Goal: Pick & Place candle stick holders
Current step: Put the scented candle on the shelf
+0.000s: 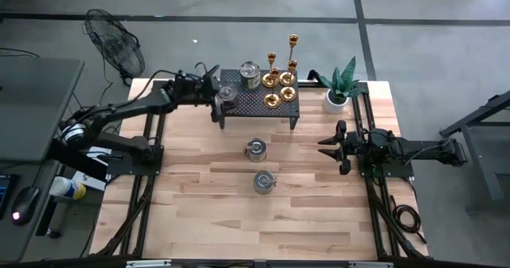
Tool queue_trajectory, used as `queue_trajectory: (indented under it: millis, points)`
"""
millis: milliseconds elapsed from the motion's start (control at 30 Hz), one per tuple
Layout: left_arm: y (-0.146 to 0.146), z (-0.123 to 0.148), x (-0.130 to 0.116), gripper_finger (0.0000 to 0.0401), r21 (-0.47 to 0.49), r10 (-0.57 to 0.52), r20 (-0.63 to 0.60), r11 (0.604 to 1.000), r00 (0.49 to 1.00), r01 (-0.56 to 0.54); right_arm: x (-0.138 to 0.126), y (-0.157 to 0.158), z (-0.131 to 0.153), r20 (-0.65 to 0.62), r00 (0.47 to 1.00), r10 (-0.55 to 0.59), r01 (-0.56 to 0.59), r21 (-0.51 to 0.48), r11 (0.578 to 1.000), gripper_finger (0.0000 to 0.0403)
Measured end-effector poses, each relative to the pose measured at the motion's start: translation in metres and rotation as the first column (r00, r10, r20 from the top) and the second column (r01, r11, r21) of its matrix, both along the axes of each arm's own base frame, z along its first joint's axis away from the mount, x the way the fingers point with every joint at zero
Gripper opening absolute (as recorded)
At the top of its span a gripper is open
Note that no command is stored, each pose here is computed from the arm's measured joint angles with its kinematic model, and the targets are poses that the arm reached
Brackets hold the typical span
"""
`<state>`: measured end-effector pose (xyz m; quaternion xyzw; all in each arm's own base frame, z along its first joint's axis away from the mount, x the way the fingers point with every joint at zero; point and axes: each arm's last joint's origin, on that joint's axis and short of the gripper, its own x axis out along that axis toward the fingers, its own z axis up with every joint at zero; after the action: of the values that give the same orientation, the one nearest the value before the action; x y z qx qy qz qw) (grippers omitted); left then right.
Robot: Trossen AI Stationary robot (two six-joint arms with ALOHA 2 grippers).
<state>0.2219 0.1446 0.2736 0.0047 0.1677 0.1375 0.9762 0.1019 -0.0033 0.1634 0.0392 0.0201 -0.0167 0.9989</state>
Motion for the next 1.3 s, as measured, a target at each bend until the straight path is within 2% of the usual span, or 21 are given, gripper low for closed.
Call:
queue_trajectory:
  millis: [333, 467, 833, 1000, 1300]
  points:
    - [0.037, -0.009, -0.008, 0.0355, 0.052, 0.119, 0.014, 0.991, 0.993, -0.12, 0.0, 0.0, 0.0, 0.0, 1.0, 0.0, 0.0, 0.0, 1.0, 0.0117]
    - [0.046, -0.015, -0.007, 0.0355, 0.035, 0.148, 0.027, 0.988, 0.989, -0.149, 0.0, 0.0, 0.0, 0.0, 1.0, 0.0, 0.0, 0.0, 1.0, 0.0117]
    - [0.059, -0.028, 0.003, 0.0355, 0.042, 0.243, 0.045, 0.969, 0.969, -0.244, 0.0, 0.0, 0.0, 0.0, 1.0, -0.001, 0.001, 0.0, 1.0, 0.0117]
    - [0.064, -0.033, 0.005, 0.0355, 0.061, 0.31, 0.039, 0.948, 0.95, -0.312, 0.0, 0.0, 0.0, 0.0, 1.0, 0.0, 0.0, 0.0, 1.0, 0.0117]
    - [0.067, -0.037, 0.008, 0.0355, 0.05, 0.323, 0.055, 0.944, 0.945, -0.326, 0.0, 0.0, 0.0, 0.0, 1.0, 0.0, 0.0, 0.0, 1.0, 0.0117]
